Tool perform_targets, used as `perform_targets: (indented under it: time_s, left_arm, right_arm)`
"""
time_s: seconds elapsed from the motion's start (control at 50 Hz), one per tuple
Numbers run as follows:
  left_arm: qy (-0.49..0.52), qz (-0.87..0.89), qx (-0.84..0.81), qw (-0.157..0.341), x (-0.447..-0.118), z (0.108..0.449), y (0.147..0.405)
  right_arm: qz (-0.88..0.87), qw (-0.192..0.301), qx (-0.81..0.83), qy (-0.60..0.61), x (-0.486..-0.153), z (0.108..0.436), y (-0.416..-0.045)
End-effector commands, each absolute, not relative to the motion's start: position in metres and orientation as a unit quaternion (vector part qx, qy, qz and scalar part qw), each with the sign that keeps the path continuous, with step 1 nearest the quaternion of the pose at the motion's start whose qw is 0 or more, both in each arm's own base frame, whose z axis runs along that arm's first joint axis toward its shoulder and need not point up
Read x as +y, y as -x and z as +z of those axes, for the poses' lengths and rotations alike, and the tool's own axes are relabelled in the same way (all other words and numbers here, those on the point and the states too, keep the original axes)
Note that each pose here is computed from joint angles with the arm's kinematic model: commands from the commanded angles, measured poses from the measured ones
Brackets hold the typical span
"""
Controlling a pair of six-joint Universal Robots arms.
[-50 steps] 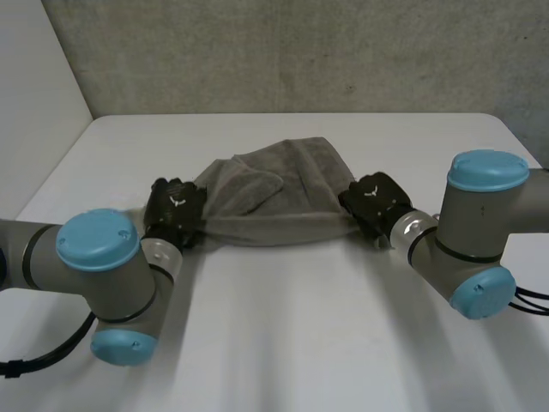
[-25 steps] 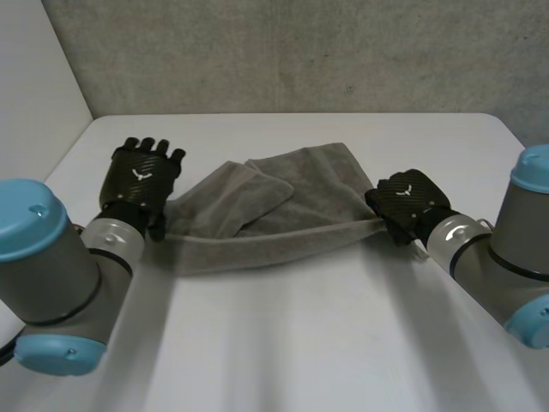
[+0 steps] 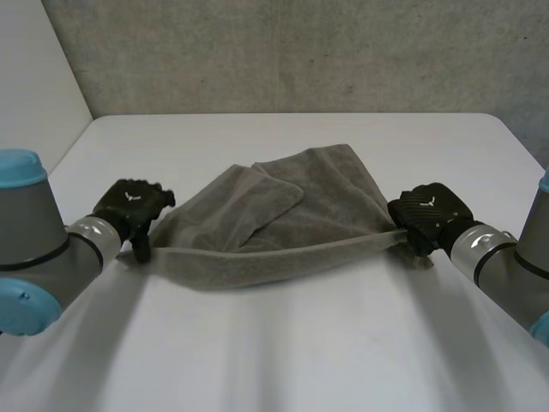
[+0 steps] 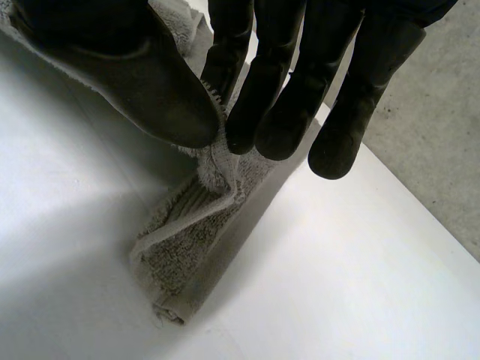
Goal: Fold the towel.
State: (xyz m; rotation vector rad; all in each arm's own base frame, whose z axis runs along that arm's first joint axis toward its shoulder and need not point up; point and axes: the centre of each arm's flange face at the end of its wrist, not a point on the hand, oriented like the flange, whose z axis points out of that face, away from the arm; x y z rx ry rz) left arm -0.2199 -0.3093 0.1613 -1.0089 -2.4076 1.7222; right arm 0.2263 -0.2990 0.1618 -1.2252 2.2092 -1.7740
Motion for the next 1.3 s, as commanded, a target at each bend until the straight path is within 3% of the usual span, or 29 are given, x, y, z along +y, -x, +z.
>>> perform_targets:
  time_s: [0.02,0.4,0.52,0.6,0.62,0.64,0.66,0.72,0.74,0.78,0.84,0.9,0.94,1.06,1.16,1.22,1.3]
  left_arm:
    - [0.320,0.500,-0.805,0.011,-0.303,0.154,0.211]
    - [0.320,0.495,-0.808,0.016,-0.298,0.135,0.214]
    - [0.301,0.570,-0.765,0.011,-0.302,0.170,0.216]
    - [0.283,0.607,-0.742,0.014,-0.297,0.194,0.215]
    - [0.269,0.641,-0.719,0.016,-0.291,0.222,0.214]
    - [0.259,0.661,-0.704,0.018,-0.285,0.239,0.212]
    - [0.259,0.661,-0.704,0.018,-0.285,0.239,0.212]
    - [0.221,0.730,-0.646,0.035,-0.266,0.301,0.207]
    - [0.221,0.730,-0.645,0.035,-0.266,0.301,0.207]
    - [0.209,0.750,-0.626,0.040,-0.259,0.319,0.205]
    - [0.198,0.774,-0.600,0.045,-0.250,0.342,0.203]
    - [0.199,0.769,-0.606,0.045,-0.253,0.339,0.204]
    - [0.202,0.759,-0.618,0.046,-0.258,0.329,0.206]
    - [0.229,0.699,-0.675,0.060,-0.278,0.277,0.226]
    - [0.233,0.655,-0.718,0.028,-0.307,0.232,0.232]
    - [0.244,0.647,-0.723,-0.005,-0.332,0.213,0.239]
    - [0.256,0.661,-0.705,-0.025,-0.352,0.212,0.257]
  right_arm:
    - [-0.569,0.028,0.719,0.399,-0.300,0.155,-0.227]
    - [-0.568,0.029,0.720,0.397,-0.300,0.155,-0.226]
    - [-0.579,0.025,0.716,0.390,-0.303,0.166,-0.225]
    - [-0.622,0.010,0.682,0.384,-0.299,0.214,-0.224]
    - [-0.622,0.010,0.682,0.384,-0.299,0.214,-0.224]
    - [-0.644,0.003,0.665,0.379,-0.295,0.240,-0.222]
    - [-0.644,0.003,0.665,0.379,-0.295,0.240,-0.222]
    - [-0.709,-0.019,0.610,0.353,-0.280,0.331,-0.212]
    - [-0.709,-0.019,0.610,0.353,-0.280,0.331,-0.212]
    - [-0.719,-0.023,0.597,0.356,-0.269,0.371,-0.208]
    - [-0.698,-0.018,0.613,0.370,-0.267,0.384,-0.202]
    - [-0.678,-0.014,0.628,0.382,-0.273,0.379,-0.199]
    - [-0.627,-0.008,0.656,0.420,-0.284,0.355,-0.203]
    - [-0.554,-0.019,0.671,0.492,-0.288,0.313,-0.223]
    - [-0.484,-0.033,0.701,0.522,-0.310,0.254,-0.238]
    - [-0.482,-0.034,0.701,0.525,-0.326,0.235,-0.248]
    - [-0.520,-0.051,0.677,0.518,-0.348,0.234,-0.259]
